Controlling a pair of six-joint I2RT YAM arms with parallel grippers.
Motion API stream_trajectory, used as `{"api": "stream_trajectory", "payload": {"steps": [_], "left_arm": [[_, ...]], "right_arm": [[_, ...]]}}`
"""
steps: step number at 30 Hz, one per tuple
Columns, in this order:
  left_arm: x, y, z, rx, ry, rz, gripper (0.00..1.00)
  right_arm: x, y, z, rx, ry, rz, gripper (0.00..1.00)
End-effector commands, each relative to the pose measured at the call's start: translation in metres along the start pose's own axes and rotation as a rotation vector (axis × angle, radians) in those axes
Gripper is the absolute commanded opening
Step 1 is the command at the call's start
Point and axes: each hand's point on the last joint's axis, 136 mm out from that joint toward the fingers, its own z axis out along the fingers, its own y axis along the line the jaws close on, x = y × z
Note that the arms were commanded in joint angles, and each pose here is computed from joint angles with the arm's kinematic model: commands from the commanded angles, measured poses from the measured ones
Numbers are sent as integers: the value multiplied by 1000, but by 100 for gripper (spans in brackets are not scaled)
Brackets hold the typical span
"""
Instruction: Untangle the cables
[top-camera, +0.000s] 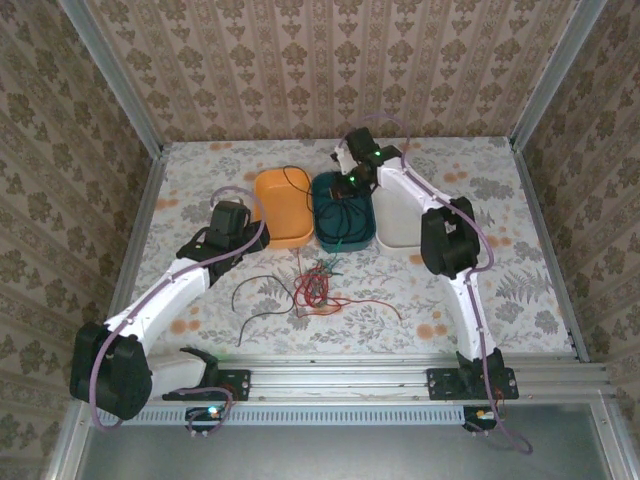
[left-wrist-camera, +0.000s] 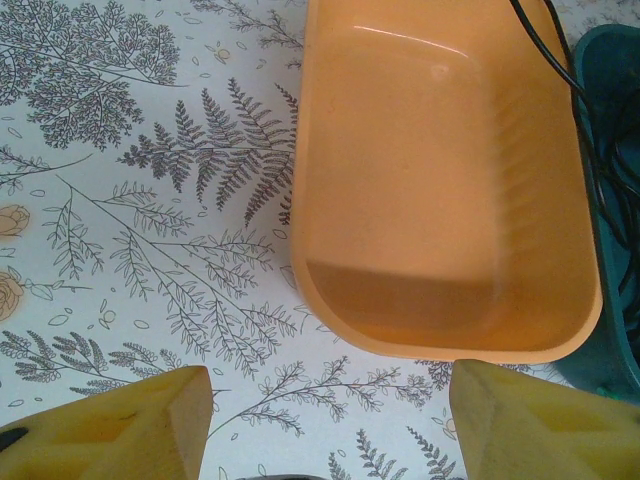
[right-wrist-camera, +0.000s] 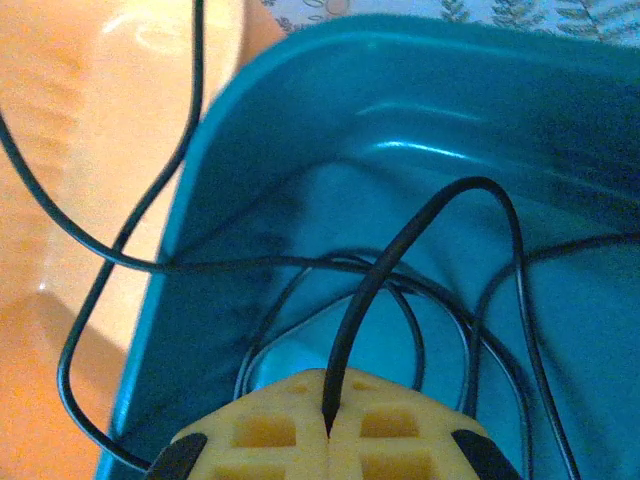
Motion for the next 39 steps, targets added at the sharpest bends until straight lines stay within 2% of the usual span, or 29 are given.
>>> {"api": "stream_trajectory", "payload": {"steps": [1,9,15,19,26,29,34,36,39], "left_arm": [[-5,-7,-3,24,-5,8,65],[-3,-12,-2,30,-3,16,65],[-3,-11,-1,23,-1,20,65],[-1,-11,1,24,2,23,65],[-1,-12,2,34,3,25,65],[1,-23,0,65,11,48,65],[0,-39,-2,130,13,81,65],[0,-45,-2,144,16,96,65],[2,-49,0,144,28,112,65]], "right_arm": [[-16,11,-51,2,-121,-13,0],[-4,-18,-124,138,-330,72,0],[-10,-19,-162,70,-528,101,0],[-14,-26,-191,81,-671,132,0],[-26,-53,-243,218,-887,211,0],[-32,-60,-251,260,-917,222,0],[-44,-62,-243,260,-884,190,0],[-48,-57,-238,236,-861,161,0],[-54,-34,-228,122,-822,84,0]]}}
